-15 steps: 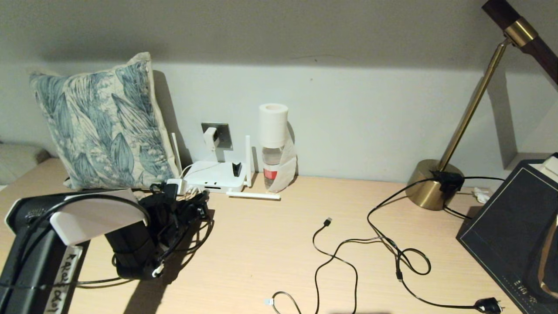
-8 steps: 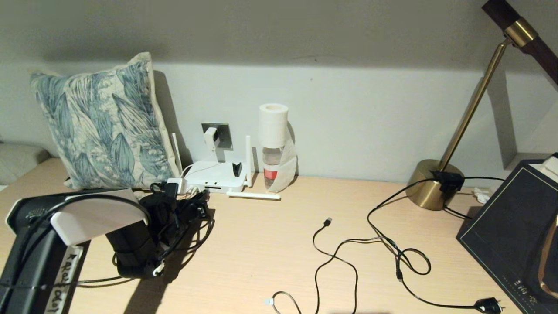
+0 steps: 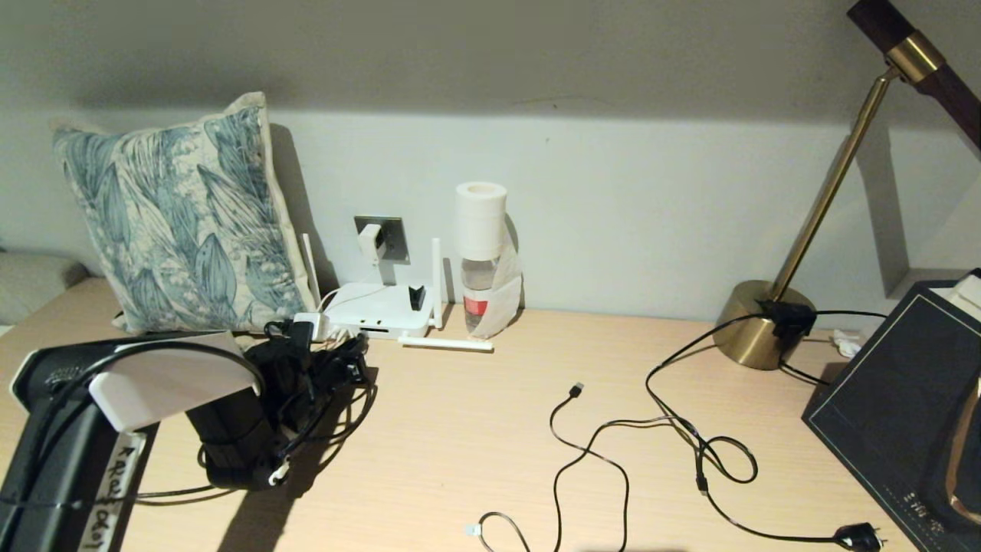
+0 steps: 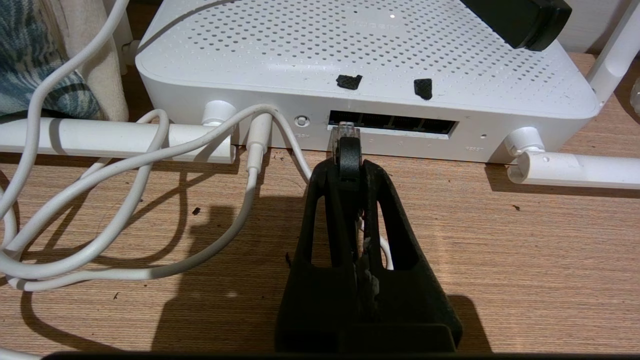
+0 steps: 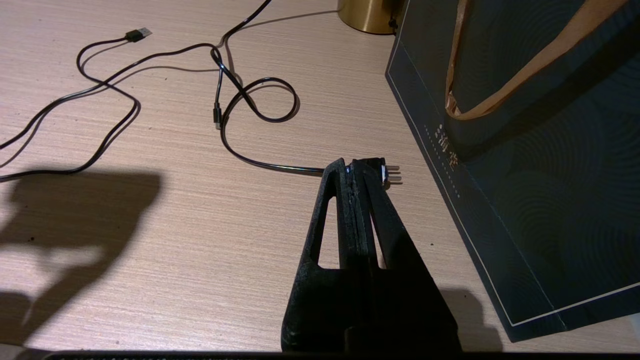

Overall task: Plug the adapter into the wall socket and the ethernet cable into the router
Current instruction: Plug cable into router interface

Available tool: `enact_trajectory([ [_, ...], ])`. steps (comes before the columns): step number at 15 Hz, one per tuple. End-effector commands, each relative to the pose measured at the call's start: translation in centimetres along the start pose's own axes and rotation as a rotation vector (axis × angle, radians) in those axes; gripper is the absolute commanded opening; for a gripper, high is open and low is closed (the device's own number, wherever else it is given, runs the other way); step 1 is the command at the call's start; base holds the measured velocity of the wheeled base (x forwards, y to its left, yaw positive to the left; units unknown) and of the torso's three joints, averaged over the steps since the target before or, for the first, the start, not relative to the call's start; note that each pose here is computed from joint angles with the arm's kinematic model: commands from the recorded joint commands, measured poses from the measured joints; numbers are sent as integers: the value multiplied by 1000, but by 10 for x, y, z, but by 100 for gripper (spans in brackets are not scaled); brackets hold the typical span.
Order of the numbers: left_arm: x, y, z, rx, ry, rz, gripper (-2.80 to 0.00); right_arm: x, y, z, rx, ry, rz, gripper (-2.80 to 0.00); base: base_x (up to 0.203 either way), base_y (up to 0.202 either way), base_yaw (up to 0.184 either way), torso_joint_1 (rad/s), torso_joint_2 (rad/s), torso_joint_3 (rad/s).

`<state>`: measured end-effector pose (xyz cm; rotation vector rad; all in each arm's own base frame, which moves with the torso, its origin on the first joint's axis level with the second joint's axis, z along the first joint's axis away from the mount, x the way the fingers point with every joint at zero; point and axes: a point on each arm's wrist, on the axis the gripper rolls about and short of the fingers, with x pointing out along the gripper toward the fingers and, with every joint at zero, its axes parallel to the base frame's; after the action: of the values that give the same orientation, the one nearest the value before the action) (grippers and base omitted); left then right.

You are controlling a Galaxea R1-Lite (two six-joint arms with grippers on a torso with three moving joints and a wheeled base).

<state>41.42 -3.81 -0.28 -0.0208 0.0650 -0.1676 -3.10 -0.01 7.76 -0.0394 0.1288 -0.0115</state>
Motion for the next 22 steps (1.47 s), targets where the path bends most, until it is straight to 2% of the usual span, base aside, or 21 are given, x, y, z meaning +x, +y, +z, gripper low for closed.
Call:
enact_trajectory([
  [1,0,0,1,0,-9,-1,-280,0,0,0,-1,1,0,-280,0,0,0,0,0,0],
  [22,-3,0,4,0,-9,-1,-280,0,0,0,-1,3,0,-280,0,0,0,0,0,0],
])
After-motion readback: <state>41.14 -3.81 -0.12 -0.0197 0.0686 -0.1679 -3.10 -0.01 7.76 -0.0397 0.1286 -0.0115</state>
